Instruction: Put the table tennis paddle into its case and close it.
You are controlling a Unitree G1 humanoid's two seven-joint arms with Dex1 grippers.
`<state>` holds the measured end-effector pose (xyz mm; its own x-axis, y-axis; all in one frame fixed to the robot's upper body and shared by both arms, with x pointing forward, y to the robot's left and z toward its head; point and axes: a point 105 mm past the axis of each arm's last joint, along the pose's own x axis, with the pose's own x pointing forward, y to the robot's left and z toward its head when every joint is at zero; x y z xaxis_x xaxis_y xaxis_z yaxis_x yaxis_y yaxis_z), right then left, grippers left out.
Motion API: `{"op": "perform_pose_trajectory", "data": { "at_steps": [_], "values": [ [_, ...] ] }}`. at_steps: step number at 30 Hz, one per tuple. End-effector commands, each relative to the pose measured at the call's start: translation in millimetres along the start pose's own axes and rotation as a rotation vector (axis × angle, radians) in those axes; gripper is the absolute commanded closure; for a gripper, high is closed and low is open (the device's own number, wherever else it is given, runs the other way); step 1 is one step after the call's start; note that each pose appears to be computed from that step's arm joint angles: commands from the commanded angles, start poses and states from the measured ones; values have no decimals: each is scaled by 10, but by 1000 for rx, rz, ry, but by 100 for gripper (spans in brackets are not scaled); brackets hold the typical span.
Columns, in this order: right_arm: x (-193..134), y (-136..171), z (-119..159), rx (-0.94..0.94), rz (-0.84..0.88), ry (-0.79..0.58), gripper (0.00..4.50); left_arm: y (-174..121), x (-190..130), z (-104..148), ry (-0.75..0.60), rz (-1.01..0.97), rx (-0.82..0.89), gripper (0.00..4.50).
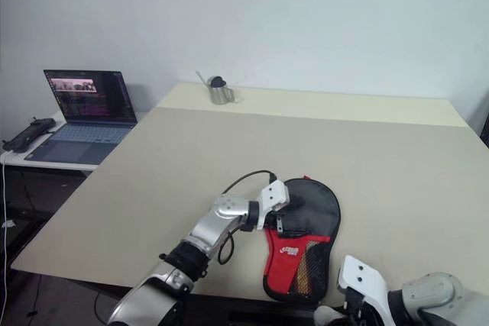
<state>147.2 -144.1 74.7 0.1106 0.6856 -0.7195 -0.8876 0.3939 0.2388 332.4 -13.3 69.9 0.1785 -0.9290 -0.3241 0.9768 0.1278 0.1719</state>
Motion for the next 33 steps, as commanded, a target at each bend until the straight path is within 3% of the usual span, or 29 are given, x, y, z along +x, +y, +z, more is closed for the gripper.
{"op": "perform_pose_trajectory", "data": {
  "at_steps": [1,9,14,19,26,33],
  "values": [
    [-77,-10,68,-4,-22,-27,278,-176,115,-327,124,-54,-37,0],
    [-346,-55,304,-7,-46,-135,4,-152,218,-239,84,-44,-33,0],
    [-668,-569,719,-60,-231,-321,4,-89,170,-141,38,-13,-26,0],
    [-755,-1116,990,-134,-384,-481,4,-37,-105,58,-40,16,10,0],
    [-682,-1495,1232,-154,-355,-630,4,66,-773,436,-166,141,0,0],
    [-627,-1751,1244,-210,-390,-664,4,158,-1382,440,-178,346,-74,0]
  ]
}}
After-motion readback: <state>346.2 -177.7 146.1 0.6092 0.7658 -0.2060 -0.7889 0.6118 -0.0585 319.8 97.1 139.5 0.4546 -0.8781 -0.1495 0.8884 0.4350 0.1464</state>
